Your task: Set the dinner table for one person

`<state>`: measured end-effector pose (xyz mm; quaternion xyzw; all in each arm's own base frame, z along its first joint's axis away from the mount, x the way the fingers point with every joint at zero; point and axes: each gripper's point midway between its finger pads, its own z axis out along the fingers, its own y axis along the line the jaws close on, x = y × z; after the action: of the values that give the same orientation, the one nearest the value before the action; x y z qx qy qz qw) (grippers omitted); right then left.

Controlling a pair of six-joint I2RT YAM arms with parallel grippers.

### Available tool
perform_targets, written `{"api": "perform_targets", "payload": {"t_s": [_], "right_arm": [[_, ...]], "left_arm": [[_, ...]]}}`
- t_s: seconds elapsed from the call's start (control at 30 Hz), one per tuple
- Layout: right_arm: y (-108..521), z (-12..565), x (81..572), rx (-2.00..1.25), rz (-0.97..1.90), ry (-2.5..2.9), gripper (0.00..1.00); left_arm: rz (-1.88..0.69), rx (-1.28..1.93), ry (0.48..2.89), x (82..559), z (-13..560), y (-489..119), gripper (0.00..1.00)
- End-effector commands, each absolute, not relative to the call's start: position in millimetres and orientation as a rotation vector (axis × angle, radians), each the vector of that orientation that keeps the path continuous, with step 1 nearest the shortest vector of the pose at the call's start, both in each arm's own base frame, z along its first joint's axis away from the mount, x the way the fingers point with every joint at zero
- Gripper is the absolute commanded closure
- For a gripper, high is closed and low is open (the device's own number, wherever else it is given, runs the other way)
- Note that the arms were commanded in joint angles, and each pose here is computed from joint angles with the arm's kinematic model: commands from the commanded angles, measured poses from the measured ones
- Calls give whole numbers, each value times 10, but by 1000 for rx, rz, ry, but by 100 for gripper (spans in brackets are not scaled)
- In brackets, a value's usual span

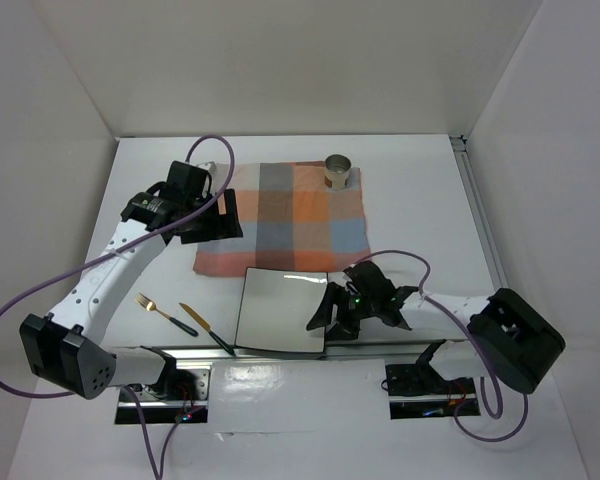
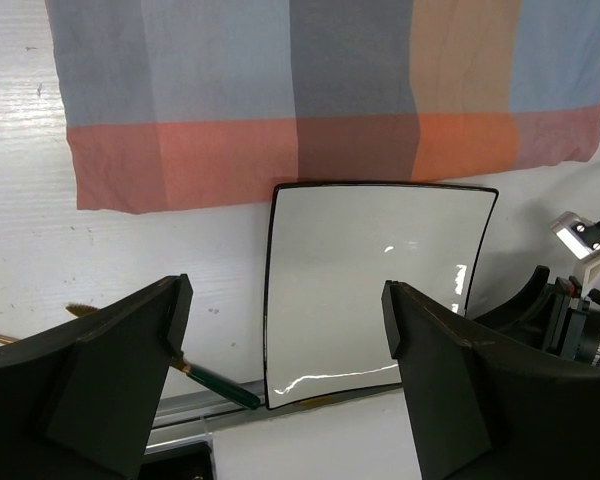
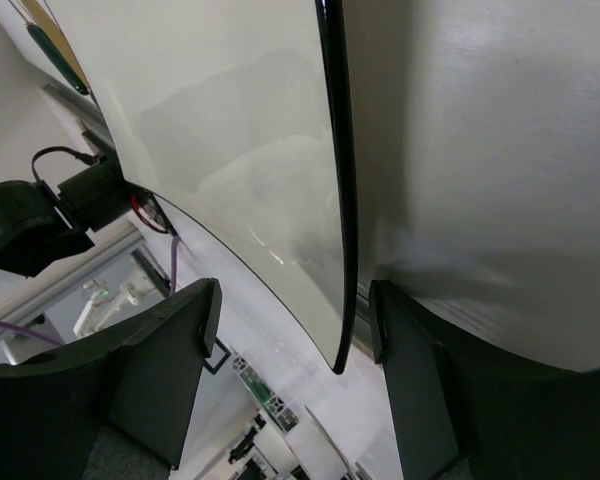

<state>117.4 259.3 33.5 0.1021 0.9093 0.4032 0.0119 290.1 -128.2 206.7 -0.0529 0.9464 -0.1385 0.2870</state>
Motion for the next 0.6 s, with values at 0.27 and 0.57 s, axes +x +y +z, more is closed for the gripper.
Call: {"api": "perform_targets", "payload": {"t_s": [0.27,0.57], "right_arm": [[2569,274,1043,479,1410,2762,29],[2622,196,1027,474,1422,2810,33]], "left_arm": [[-348,-85,2441,2909,2278,-1223,4],[-352,-61,2411,2925,2356,-1225,3]]}}
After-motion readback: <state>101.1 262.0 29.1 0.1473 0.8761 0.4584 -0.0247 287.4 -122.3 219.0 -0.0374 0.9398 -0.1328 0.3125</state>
